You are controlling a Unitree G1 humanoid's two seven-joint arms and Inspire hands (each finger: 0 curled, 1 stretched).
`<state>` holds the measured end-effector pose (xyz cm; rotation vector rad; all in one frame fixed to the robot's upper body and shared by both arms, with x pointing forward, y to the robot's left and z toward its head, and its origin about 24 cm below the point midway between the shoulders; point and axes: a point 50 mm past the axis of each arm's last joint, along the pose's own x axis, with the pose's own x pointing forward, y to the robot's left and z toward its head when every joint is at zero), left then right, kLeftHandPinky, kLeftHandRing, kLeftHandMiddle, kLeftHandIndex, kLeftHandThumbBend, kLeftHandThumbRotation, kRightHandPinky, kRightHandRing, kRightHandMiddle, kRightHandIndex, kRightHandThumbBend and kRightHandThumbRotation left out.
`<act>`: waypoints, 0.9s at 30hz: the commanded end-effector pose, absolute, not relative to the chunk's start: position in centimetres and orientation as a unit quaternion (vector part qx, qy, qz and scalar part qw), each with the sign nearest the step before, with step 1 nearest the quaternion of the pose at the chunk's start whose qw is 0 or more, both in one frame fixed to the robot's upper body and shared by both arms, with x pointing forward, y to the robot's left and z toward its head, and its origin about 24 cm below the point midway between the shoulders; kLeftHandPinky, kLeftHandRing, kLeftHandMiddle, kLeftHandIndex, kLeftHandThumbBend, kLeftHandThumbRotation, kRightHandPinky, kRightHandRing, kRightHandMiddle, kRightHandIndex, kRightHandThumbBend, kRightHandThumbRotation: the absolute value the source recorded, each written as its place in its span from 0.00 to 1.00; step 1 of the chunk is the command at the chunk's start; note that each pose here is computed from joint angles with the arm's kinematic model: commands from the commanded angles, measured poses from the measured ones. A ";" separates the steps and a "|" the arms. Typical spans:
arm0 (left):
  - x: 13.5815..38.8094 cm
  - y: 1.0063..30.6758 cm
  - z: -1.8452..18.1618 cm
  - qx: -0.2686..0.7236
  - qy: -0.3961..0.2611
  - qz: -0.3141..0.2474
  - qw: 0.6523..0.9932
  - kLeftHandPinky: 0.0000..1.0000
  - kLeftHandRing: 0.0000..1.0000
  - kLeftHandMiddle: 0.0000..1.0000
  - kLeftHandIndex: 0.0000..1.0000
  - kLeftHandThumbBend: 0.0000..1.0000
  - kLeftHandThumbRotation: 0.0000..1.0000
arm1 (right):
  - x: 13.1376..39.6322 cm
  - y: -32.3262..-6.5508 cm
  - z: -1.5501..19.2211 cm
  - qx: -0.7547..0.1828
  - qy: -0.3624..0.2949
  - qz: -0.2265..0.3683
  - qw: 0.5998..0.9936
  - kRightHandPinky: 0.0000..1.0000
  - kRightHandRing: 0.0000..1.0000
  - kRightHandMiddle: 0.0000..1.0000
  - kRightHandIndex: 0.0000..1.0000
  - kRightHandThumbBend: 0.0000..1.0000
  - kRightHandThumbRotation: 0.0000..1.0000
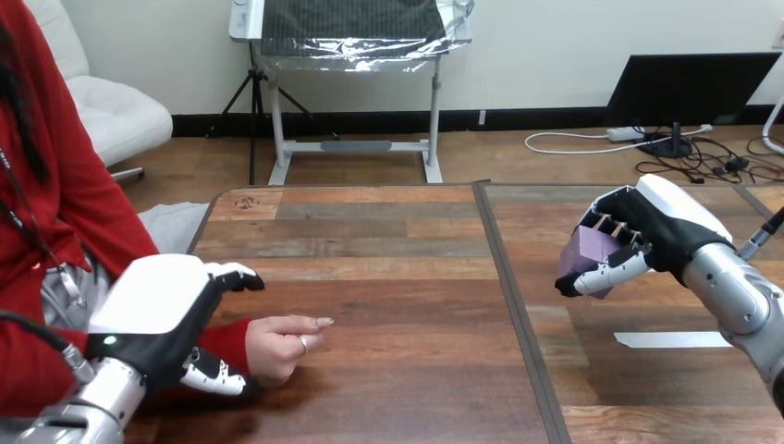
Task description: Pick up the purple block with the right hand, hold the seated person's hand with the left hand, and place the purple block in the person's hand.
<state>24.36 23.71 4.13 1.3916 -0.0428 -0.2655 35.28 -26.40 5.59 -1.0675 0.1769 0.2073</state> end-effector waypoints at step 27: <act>28.8 23.2 4.8 0.675 0.039 -0.179 0.714 0.76 0.79 0.79 0.78 1.00 0.20 | 37.0 -25.4 9.6 -0.492 0.001 0.083 0.867 0.40 0.42 0.47 0.49 0.78 0.00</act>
